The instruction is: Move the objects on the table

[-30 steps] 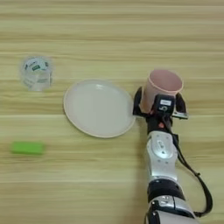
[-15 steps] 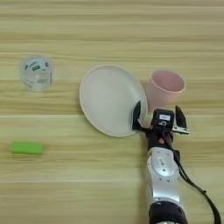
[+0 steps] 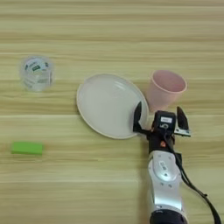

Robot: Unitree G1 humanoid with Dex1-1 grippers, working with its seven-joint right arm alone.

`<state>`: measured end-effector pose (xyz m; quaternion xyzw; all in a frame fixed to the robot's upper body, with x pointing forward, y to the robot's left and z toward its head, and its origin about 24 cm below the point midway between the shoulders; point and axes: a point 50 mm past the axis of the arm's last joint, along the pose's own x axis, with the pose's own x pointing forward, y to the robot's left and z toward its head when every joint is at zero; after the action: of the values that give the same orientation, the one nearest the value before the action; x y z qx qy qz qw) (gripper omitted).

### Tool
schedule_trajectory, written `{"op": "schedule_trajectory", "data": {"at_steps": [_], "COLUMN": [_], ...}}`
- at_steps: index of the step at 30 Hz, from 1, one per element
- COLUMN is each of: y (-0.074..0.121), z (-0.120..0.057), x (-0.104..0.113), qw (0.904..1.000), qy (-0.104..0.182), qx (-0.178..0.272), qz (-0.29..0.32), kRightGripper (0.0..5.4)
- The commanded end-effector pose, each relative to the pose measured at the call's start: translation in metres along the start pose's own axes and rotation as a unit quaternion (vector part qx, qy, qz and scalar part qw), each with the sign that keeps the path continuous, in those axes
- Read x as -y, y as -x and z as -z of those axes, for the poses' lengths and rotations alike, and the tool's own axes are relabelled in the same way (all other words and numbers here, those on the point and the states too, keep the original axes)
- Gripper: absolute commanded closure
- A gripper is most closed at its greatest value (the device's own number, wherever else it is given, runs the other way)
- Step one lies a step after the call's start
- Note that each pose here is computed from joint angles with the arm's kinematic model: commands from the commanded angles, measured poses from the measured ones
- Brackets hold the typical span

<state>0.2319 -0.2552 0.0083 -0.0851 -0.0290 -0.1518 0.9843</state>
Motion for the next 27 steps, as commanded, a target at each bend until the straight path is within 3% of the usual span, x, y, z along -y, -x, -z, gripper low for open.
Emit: {"op": "schedule_trajectory", "data": {"at_steps": [1, 6, 19, 27], "y": [-0.002, 0.015, 0.021, 0.022], "z": [-0.023, -0.02, -0.039, -0.038], "x": [-0.007, -0.018, -0.017, -0.021], "qw": [0.9986, 0.9983, 0.9963, 0.9929], "qy": [-0.005, -0.018, -0.028, -0.082], "qx": [0.05, 0.039, 0.064, 0.039], "qz": [-0.016, -0.039, -0.05, -0.076], "kRightGripper": [0.03, 0.03, 0.03, 0.03]}}
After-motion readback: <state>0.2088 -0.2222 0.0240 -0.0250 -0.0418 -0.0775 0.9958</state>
